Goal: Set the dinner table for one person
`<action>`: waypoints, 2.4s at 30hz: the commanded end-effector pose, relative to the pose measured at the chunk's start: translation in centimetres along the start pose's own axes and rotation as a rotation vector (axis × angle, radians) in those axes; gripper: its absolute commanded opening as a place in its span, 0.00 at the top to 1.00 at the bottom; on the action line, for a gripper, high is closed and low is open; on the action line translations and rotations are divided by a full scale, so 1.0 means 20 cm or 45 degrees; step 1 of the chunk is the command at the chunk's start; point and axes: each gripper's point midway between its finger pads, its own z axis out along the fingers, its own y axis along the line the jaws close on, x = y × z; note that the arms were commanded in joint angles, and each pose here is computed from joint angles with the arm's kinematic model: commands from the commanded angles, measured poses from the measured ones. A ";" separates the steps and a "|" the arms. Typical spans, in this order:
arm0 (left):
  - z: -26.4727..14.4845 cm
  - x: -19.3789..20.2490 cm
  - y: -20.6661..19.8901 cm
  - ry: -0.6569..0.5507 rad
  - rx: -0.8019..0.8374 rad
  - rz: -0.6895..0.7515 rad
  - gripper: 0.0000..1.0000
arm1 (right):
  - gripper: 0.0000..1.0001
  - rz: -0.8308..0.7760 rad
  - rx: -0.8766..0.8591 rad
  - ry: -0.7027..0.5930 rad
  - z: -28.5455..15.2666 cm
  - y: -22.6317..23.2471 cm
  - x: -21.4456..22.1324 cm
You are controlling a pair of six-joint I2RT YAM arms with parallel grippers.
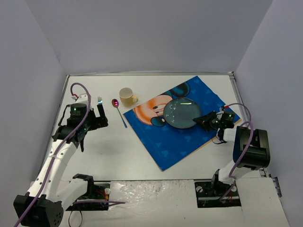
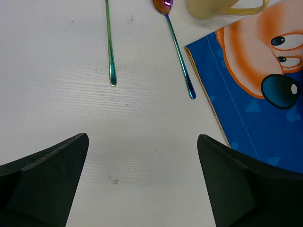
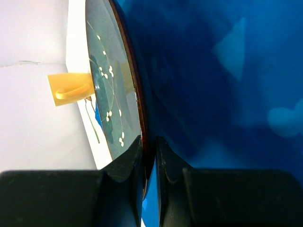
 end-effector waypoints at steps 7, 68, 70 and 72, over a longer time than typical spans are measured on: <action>0.00 -0.10 -0.02 -0.089 0.023 0.012 0.03 | 1.00 -0.210 -0.289 -0.074 -0.05 0.26 -0.14; 0.81 -0.70 -0.35 0.069 0.041 0.054 0.06 | 0.05 -0.851 0.197 -0.491 -0.44 0.70 -0.29; 0.90 -0.68 -0.36 0.095 0.049 0.056 0.08 | 0.05 -0.860 0.182 -0.470 -0.42 0.70 -0.25; 0.94 -0.67 -0.39 0.106 0.063 0.069 0.11 | 0.05 -0.864 0.176 -0.460 -0.41 0.70 -0.24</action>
